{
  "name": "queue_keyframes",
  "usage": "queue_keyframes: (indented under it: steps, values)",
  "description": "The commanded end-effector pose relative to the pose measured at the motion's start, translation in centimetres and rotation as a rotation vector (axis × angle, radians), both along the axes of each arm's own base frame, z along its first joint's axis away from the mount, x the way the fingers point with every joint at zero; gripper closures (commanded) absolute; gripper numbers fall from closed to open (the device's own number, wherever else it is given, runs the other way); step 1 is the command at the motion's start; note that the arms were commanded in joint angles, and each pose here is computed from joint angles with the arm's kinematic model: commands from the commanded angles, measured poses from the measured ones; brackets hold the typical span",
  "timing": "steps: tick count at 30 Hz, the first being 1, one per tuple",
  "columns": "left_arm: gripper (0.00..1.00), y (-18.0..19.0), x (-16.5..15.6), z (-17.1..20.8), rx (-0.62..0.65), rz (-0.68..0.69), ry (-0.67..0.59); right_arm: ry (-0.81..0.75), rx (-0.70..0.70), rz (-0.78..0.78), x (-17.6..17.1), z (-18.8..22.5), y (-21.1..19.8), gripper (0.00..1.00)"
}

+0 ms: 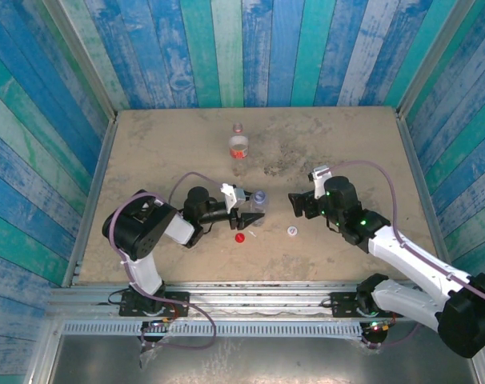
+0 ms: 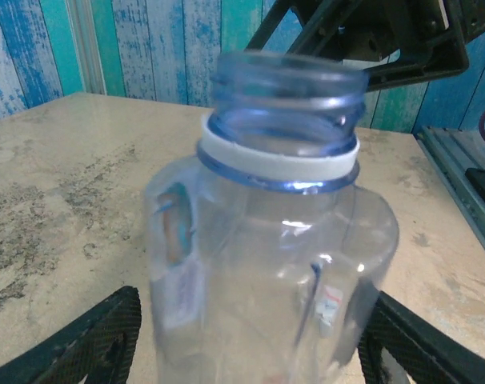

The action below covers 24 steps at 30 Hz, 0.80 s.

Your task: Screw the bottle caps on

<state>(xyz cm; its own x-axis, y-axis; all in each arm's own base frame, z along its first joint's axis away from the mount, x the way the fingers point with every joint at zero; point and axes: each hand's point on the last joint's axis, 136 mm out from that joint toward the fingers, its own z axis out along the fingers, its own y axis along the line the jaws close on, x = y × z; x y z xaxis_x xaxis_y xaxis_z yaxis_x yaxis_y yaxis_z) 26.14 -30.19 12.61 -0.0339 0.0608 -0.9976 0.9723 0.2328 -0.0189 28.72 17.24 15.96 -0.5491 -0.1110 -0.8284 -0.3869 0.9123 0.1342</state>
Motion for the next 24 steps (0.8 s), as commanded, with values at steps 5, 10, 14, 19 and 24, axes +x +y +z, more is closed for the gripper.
queue_keyframes:
  steps: [5,10,14,19,24]
  values:
    - [0.32,-0.21,-0.29,0.1,-0.018,-0.017,-0.005,0.003,0.001,-0.013,-0.24,0.5,-0.06,0.04]
    - [0.34,-0.35,-0.35,0.24,-0.021,-0.029,-0.003,0.008,-0.003,-0.022,-0.46,0.27,-0.38,0.04]
    - [0.39,-0.43,-0.28,0.2,-0.018,-0.031,-0.001,0.011,-0.005,-0.026,-0.58,0.14,-0.53,0.04]
    - [0.44,-0.54,-0.32,0.19,-0.016,-0.04,0.005,0.019,-0.008,-0.035,-0.68,-0.03,-0.73,0.04]
    - [0.39,-0.66,-0.32,0.23,-0.016,-0.043,0.002,0.024,-0.013,-0.041,-0.81,-0.3,-0.93,0.04]
